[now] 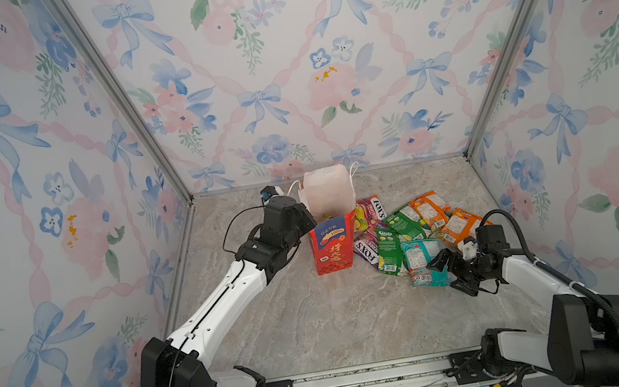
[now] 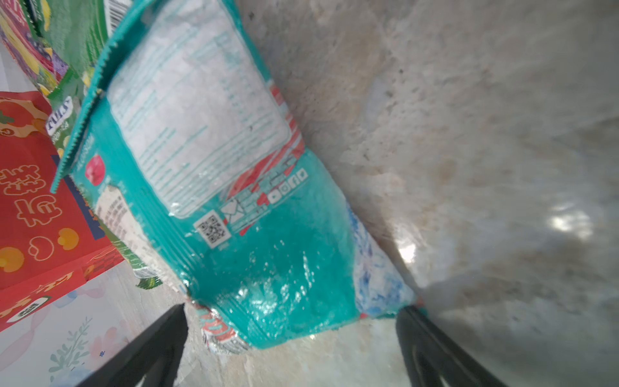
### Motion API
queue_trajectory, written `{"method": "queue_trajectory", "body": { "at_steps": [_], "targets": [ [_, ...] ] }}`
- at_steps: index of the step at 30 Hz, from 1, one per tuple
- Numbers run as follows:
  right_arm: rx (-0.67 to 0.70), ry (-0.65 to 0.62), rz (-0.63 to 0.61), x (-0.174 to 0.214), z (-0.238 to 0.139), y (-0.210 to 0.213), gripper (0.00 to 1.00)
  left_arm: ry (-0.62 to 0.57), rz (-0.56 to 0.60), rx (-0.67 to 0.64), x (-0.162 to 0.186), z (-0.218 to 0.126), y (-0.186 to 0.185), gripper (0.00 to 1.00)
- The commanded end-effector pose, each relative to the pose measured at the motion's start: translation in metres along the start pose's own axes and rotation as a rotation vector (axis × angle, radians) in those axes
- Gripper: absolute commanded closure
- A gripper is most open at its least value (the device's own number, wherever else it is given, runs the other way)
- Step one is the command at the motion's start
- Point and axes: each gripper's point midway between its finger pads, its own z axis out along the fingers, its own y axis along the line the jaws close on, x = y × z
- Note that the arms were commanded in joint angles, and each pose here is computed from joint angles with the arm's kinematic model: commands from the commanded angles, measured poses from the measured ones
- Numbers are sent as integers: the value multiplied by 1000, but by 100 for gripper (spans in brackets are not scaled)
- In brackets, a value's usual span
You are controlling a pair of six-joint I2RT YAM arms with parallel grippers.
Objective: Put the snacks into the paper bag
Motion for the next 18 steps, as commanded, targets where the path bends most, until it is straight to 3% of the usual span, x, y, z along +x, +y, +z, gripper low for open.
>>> {"method": "queue_trajectory", "body": {
  "at_steps": [1, 18],
  "targets": [
    [2, 24, 2, 2, 0, -4, 0, 3, -4, -9, 2, 5, 5, 100],
    [-60, 61, 44, 34, 12, 16, 0, 20, -1, -6, 3, 11, 3, 100]
  ]
}}
